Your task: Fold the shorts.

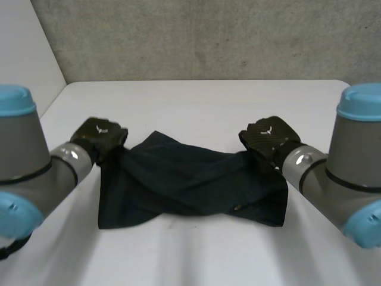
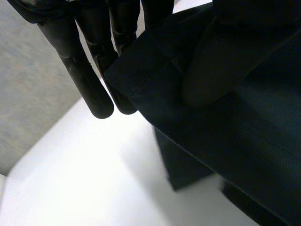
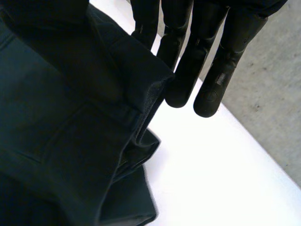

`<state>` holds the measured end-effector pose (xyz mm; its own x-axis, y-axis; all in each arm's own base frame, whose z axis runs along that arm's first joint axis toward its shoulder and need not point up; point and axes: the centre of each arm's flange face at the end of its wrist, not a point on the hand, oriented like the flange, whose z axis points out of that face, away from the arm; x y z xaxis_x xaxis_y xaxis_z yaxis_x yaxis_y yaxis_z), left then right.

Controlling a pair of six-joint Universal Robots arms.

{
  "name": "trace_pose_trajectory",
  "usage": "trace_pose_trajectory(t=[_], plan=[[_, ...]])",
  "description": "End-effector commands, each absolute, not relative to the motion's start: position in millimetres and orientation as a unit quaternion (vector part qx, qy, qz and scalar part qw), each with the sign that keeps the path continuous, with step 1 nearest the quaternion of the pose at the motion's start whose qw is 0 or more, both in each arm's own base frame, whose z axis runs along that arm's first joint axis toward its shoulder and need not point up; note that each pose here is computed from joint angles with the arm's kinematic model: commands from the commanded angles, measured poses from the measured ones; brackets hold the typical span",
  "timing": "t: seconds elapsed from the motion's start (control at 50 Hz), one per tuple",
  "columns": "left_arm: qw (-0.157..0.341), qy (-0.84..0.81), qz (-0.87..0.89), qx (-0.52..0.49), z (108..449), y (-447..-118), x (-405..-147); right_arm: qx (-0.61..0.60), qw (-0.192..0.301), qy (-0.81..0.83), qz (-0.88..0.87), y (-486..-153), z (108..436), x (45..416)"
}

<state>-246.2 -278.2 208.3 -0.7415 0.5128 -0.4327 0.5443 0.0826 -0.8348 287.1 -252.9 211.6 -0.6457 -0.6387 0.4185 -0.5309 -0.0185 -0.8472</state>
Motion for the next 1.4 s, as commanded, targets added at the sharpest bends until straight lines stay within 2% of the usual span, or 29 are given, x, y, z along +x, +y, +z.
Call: trace_pose_trajectory(t=[0.02,0.08,0.1,0.12,0.14,0.18,0.24,0.26,0.3,0.34,0.44,0.52,0.6,0.62,0.68,0.76,0.8,0.84,0.88,0.94,1.0,1.08,1.22,1.34,1.4], plan=[[0.057,0.675,-0.669,0.307,255,-337,-257,-0.395,0.011,0.642,-0.657,-300,241,309],[0.083,0.631,-0.725,0.263,292,-357,-258,-0.335,0.008,0.577,-0.745,-325,289,318],[0.094,0.592,-0.767,0.229,320,-367,-258,-0.317,0.012,0.557,-0.768,-330,303,320],[0.099,0.569,-0.789,0.210,335,-370,-258,-0.300,0.017,0.536,-0.789,-335,317,321],[0.102,0.546,-0.809,0.192,350,-373,-257,-0.262,0.030,0.494,-0.829,-341,345,321],[0.104,0.478,-0.860,0.146,387,-375,-258,-0.229,0.047,0.447,-0.863,-345,371,321],[0.097,0.418,-0.895,0.119,410,-371,-263,-0.174,0.069,0.353,-0.917,-344,411,318],[0.091,0.381,-0.915,0.100,428,-362,-264,-0.161,0.072,0.329,-0.928,-343,421,317],[0.085,0.353,-0.928,0.088,441,-352,-265,-0.140,0.071,0.270,-0.950,-338,442,311],[0.081,0.350,-0.929,0.089,440,-345,-265,-0.138,0.070,0.261,-0.953,-336,443,311],[0.070,0.388,-0.913,0.104,410,-343,-266,-0.166,0.077,0.300,-0.936,-336,424,315],[0.059,0.430,-0.893,0.116,378,-345,-264,-0.206,0.084,0.371,-0.902,-339,389,322],[0.057,0.481,-0.864,0.138,337,-345,-264,-0.253,0.069,0.468,-0.844,-347,338,325],[0.058,0.490,-0.858,0.143,328,-344,-264,-0.274,0.061,0.503,-0.817,-348,316,327],[0.060,0.534,-0.827,0.166,290,-341,-264,-0.308,0.046,0.550,-0.775,-347,285,327],[0.065,0.610,-0.761,0.212,219,-339,-268,-0.379,0.016,0.633,-0.674,-342,217,324],[0.066,0.650,-0.717,0.245,185,-329,-271,-0.400,0.010,0.656,-0.640,-338,197,322],[0.067,0.674,-0.685,0.268,168,-320,-273,-0.418,0.007,0.685,-0.597,-329,175,316],[0.075,0.708,-0.638,0.294,151,-309,-268,-0.422,0.006,0.699,-0.577,-326,165,311],[0.081,0.737,-0.592,0.316,141,-296,-263,-0.434,0.005,0.713,-0.551,-314,154,304],[0.083,0.767,-0.542,0.334,138,-277,-254,-0.440,0.005,0.719,-0.538,-302,156,297],[0.079,0.772,-0.531,0.339,169,-247,-241,-0.451,0.003,0.719,-0.528,-279,164,287],[0.090,0.760,-0.534,0.360,199,-207,-224,-0.494,-0.026,0.705,-0.509,-242,178,269],[0.144,0.740,-0.449,0.479,192,-159,-203,-0.590,-0.057,0.695,-0.407,-192,185,244],[0.159,0.725,-0.415,0.526,183,-142,-196,-0.616,-0.062,0.693,-0.369,-180,185,234]])
